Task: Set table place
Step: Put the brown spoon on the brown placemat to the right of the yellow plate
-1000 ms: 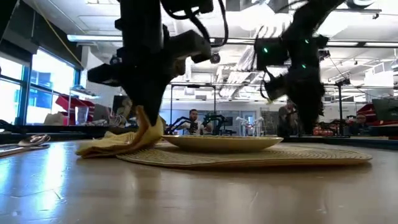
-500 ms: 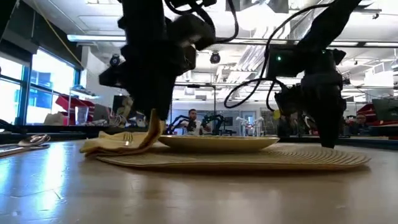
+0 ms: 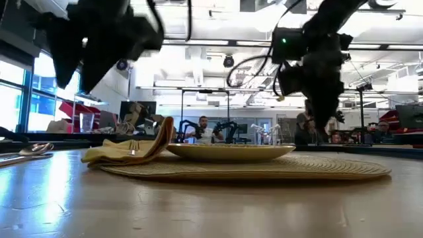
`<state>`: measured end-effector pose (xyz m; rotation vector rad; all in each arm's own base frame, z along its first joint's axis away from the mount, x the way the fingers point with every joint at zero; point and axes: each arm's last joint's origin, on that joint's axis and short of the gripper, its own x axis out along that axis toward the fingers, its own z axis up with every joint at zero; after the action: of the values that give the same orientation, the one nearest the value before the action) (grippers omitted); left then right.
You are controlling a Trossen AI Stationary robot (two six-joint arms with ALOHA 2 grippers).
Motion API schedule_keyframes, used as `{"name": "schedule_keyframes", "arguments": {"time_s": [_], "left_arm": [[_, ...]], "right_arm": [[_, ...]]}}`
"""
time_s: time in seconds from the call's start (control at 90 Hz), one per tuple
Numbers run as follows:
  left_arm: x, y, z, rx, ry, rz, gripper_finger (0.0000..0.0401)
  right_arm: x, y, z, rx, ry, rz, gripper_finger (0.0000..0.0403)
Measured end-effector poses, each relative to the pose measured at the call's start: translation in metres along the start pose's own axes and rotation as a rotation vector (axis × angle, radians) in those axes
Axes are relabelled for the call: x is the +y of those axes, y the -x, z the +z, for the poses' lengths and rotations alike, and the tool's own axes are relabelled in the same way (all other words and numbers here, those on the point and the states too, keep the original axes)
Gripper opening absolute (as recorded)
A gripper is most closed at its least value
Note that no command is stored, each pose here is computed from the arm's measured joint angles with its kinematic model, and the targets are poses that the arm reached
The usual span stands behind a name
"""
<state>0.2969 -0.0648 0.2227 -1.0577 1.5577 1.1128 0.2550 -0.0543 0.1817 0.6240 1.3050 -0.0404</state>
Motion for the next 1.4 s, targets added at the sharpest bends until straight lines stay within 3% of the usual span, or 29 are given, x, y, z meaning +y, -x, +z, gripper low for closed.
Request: {"name": "schedule_keyframes", "arguments": {"time_s": [0.278,0.567,0.733,0.867,1.078,1.4], "left_arm": [[0.037,-0.033,0.042,0.201,-0.022,0.075,0.0179],[0.08,-0.05,0.058,0.235,0.051,-0.042,0.0185],[0.101,-0.07,0.057,0.264,0.124,-0.008,0.0156],[0.101,-0.081,0.059,0.219,0.137,-0.06,0.013],[0.112,-0.107,0.06,0.194,0.146,-0.044,0.0092],[0.114,-0.116,0.061,0.16,-0.046,-0.079,0.0011]], "right_arm": [[-0.005,0.012,0.005,0.003,0.065,-0.003,0.0],[-0.009,0.011,-0.001,0.056,0.151,-0.01,0.0],[-0.009,0.011,-0.002,0.066,0.157,-0.01,0.0],[-0.009,0.012,-0.004,0.086,0.153,-0.012,0.0],[-0.008,0.011,0.004,0.012,0.084,-0.01,0.0],[-0.003,0.014,0.022,-0.16,-0.123,0.039,0.0]]}}
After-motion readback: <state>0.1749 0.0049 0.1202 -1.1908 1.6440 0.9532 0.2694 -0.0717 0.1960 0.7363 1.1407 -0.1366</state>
